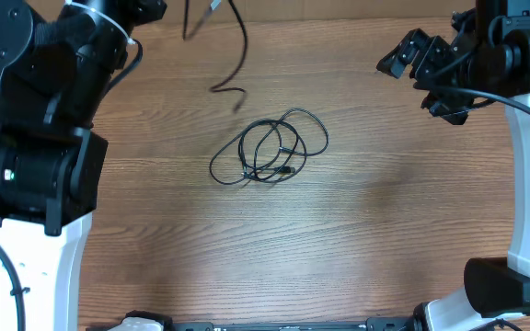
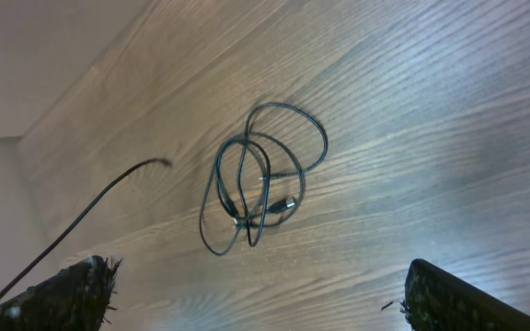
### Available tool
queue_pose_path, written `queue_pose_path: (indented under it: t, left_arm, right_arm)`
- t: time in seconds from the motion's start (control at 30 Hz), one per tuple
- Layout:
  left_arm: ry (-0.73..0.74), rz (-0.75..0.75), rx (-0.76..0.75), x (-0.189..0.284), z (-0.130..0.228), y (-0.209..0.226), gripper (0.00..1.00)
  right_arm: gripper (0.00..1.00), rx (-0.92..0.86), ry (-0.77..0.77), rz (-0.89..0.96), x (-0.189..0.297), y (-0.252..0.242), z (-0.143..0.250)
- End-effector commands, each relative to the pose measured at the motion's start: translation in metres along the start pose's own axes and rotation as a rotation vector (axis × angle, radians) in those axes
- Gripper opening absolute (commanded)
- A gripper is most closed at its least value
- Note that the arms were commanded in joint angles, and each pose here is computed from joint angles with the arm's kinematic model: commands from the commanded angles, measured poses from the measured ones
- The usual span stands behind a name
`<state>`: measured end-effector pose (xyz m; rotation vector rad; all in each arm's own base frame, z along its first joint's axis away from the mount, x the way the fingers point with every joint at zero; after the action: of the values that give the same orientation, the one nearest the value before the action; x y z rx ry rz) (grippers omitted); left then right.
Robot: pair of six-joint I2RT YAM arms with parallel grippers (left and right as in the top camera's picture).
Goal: Untangle cables
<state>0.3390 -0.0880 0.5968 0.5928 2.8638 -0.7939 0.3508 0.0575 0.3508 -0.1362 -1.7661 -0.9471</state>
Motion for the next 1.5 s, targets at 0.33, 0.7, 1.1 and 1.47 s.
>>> queue_pose_path:
  t: [0.33, 0.7, 1.1, 1.47]
  left_arm:
    - [0.055, -0.130, -0.133, -0.073, 0.023, 0.060, 0.04]
    - [-0.048, -0.237, -0.193, -0.110, 0.026, 0.111, 0.04]
    - [0.014, -0.247, -0.284, -0.138, 0.054, 0.166, 0.04]
    - [0.313, -0.349, -0.290, -0.169, 0.169, 0.279, 0.04]
  right_arm:
    - [1.00, 0.012, 0.013, -0.006, -0.002, 0.002, 0.004]
    - [1.00, 0.080, 0.051, -0.012, -0.009, 0.017, 0.026]
    - [1.00, 0.133, 0.003, 0.038, -0.016, 0.022, 0.031]
    - [1.00, 0.135, -0.001, 0.034, -0.017, 0.023, 0.030]
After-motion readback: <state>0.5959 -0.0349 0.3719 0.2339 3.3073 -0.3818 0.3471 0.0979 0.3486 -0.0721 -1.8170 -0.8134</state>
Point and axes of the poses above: each gripper's point midway between its finger pads, its own x axis back along the fingers, its own y axis along the line the jaws close on, z = x × y, the point moved 4 cm from there along x, back along the fingers, and after that the axes turned 12 degrees about -x, right-handed, at the moved point
